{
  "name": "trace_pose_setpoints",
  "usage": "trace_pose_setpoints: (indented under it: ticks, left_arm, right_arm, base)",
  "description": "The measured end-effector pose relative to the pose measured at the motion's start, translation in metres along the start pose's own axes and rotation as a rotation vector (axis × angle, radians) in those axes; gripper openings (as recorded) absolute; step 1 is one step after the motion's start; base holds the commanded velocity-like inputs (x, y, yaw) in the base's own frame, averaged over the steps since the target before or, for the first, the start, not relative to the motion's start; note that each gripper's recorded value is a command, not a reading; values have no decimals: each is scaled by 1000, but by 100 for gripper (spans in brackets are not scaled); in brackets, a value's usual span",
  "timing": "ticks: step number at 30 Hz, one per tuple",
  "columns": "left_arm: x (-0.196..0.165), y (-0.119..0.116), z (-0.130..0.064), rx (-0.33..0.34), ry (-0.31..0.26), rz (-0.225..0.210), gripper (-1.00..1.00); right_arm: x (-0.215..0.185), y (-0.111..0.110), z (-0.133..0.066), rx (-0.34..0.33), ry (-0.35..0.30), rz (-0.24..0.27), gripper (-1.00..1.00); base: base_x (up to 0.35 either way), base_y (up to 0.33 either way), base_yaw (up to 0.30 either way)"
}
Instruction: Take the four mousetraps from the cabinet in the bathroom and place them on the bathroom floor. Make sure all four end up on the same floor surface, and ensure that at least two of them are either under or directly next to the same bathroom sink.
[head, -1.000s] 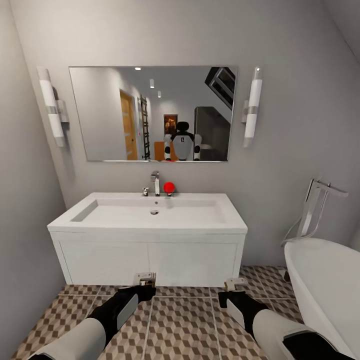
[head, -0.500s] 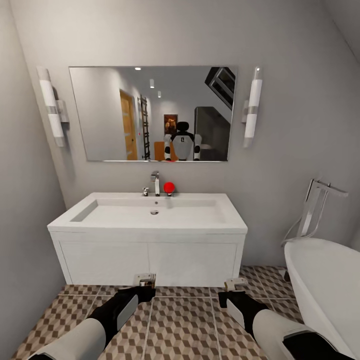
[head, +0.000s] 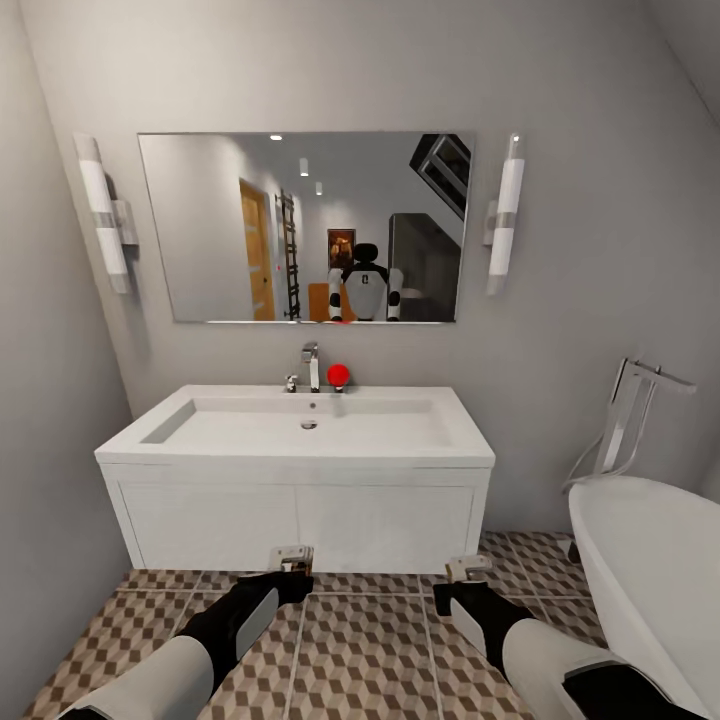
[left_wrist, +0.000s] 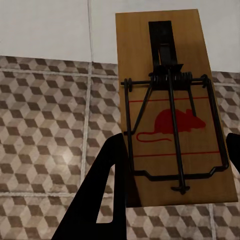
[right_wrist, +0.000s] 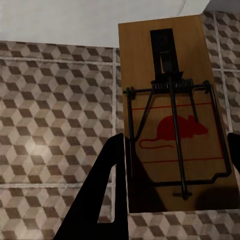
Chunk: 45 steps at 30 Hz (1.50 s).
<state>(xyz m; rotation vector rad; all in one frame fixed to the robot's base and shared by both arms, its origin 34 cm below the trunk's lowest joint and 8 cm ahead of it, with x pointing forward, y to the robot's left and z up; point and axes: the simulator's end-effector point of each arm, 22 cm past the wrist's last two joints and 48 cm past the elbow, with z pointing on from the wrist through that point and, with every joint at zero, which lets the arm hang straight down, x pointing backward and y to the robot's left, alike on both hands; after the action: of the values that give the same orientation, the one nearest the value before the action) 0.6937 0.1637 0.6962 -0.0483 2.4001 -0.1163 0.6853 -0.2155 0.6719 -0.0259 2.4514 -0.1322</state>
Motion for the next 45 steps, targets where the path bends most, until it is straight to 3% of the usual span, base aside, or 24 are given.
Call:
trace_pose_setpoints:
  ticks: [39, 45]
  left_arm:
    - [54, 7, 48, 4, 5, 0, -100]
    - [65, 9, 56, 1, 10, 2, -100]
  right_arm:
    - [48, 4, 51, 3, -3, 4, -100]
    - [56, 1, 60, 10, -30, 10, -100]
  base:
    - [0, 0, 0]
    - [0, 0, 0]
